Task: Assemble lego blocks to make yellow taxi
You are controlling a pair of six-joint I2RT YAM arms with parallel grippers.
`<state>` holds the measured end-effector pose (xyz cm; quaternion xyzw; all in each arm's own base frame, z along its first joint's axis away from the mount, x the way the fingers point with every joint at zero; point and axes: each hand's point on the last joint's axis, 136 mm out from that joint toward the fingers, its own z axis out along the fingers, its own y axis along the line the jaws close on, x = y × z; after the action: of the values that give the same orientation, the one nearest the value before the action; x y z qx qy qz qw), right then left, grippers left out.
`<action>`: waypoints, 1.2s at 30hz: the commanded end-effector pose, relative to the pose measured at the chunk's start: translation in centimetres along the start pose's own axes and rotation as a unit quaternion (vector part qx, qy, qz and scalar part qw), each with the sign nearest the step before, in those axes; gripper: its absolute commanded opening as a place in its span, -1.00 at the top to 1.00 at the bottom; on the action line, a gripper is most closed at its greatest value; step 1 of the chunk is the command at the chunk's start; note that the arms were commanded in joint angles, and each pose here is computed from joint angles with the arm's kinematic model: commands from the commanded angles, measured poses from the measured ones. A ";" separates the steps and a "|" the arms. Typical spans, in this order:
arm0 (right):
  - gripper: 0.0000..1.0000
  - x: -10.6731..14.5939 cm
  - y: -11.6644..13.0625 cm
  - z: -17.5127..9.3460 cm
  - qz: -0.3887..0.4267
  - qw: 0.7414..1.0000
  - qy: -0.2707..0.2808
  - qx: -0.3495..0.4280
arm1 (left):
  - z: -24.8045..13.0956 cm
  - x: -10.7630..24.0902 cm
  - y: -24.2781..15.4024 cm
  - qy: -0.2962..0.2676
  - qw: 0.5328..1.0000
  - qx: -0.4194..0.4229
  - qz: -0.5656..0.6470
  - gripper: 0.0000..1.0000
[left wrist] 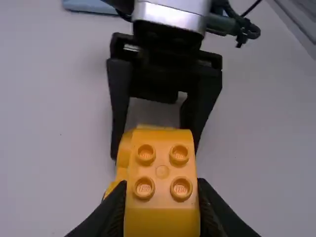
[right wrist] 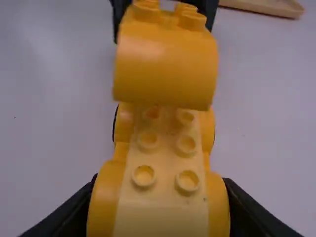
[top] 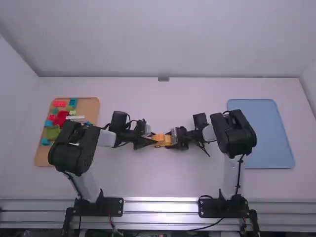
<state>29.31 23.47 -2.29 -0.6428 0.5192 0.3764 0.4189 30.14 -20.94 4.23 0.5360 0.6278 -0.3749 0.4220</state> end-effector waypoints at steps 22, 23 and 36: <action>-0.03 0.7 0.7 1.4 0.005 1.000 0.027 -0.014 | 1.1 1.4 0.3 0.019 0.999 -0.003 0.031 0.96; -0.03 0.8 0.7 1.4 0.005 1.000 0.027 -0.014 | 1.1 1.4 0.3 0.019 0.999 -0.003 0.031 0.97; -0.05 0.8 0.6 1.3 0.005 1.000 0.027 -0.012 | 2.1 2.1 0.7 0.025 0.999 0.029 -0.005 0.97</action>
<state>28.73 24.46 -2.43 -0.6476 0.5189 0.3820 0.4067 30.73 -21.74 2.49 0.5511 0.6227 -0.3836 0.4018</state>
